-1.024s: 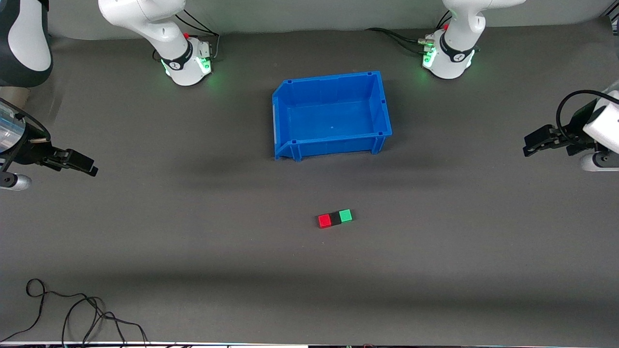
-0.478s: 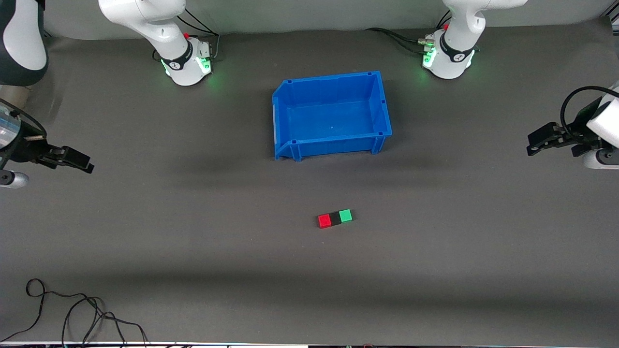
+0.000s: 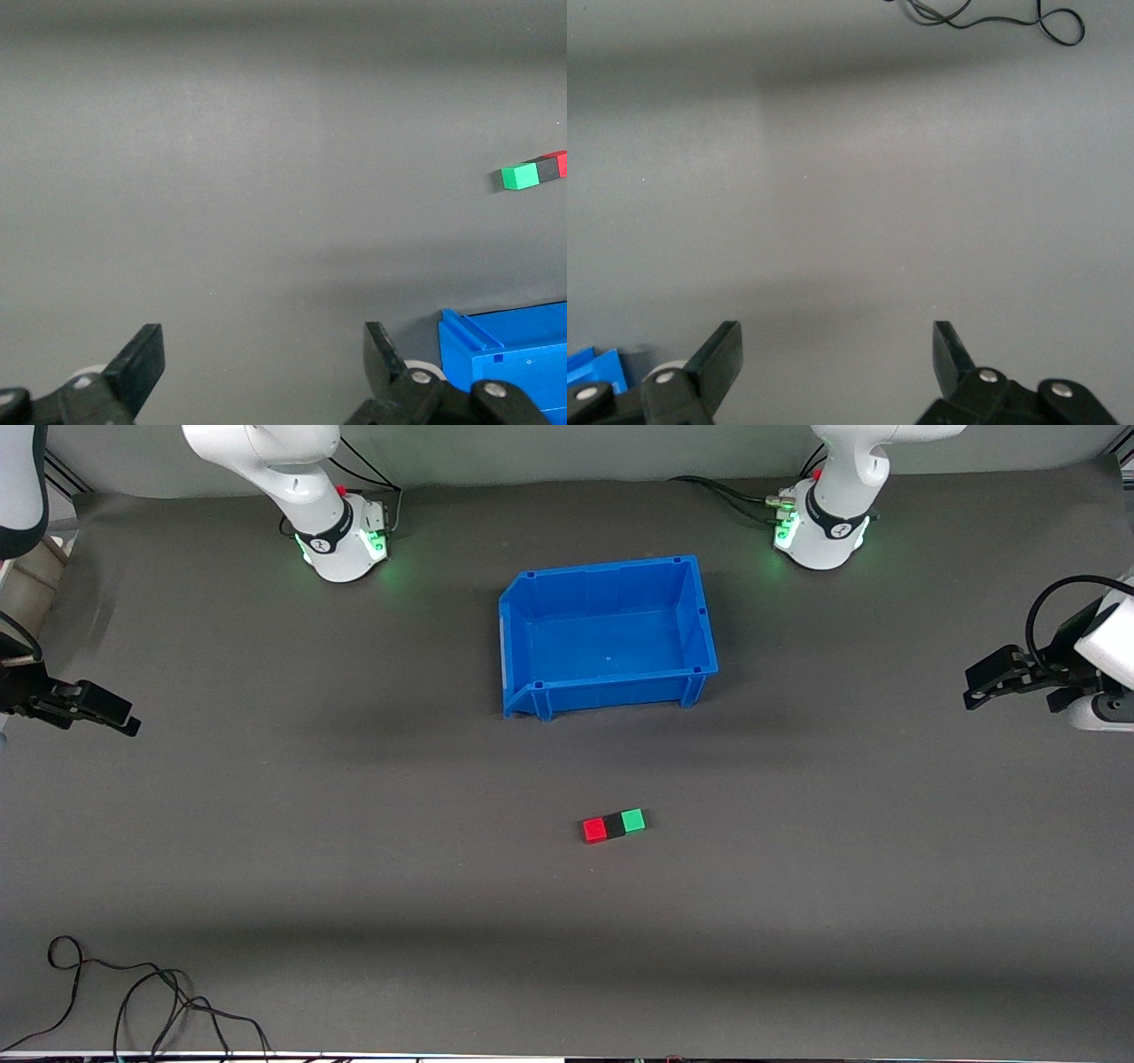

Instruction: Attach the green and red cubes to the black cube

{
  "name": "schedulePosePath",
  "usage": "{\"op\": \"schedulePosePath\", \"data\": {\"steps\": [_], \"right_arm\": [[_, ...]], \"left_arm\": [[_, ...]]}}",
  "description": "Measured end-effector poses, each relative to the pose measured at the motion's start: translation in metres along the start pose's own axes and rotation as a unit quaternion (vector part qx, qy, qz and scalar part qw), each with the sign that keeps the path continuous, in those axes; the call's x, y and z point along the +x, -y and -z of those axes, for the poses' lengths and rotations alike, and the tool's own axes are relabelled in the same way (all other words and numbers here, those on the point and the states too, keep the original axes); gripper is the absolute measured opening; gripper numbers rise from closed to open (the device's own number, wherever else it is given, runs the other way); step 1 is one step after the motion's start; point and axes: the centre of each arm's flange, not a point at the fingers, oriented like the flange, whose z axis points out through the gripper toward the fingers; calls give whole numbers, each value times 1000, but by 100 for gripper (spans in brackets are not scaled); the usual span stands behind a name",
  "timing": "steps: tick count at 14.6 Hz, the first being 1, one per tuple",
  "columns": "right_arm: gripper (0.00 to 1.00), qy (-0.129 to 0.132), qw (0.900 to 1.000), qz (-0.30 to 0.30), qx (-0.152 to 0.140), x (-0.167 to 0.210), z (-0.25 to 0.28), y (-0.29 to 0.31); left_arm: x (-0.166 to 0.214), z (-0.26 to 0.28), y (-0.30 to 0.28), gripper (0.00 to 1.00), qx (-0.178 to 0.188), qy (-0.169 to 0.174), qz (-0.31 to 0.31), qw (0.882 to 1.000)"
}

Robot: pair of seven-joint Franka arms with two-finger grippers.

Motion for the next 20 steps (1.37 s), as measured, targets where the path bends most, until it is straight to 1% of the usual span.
{"op": "schedulePosePath", "data": {"steps": [5,8,20], "right_arm": [[96,16,1000,2,-2,5,-14,3],[97,31,1000,2,-3,3,-18,3],[97,37,999,2,-4,1,-16,3]], "left_arm": [[-1,-1,0,100,1,7,0,1000],[-2,-2,1,100,6,8,0,1000],[-1,3,2,100,11,4,-2,1000]]}}
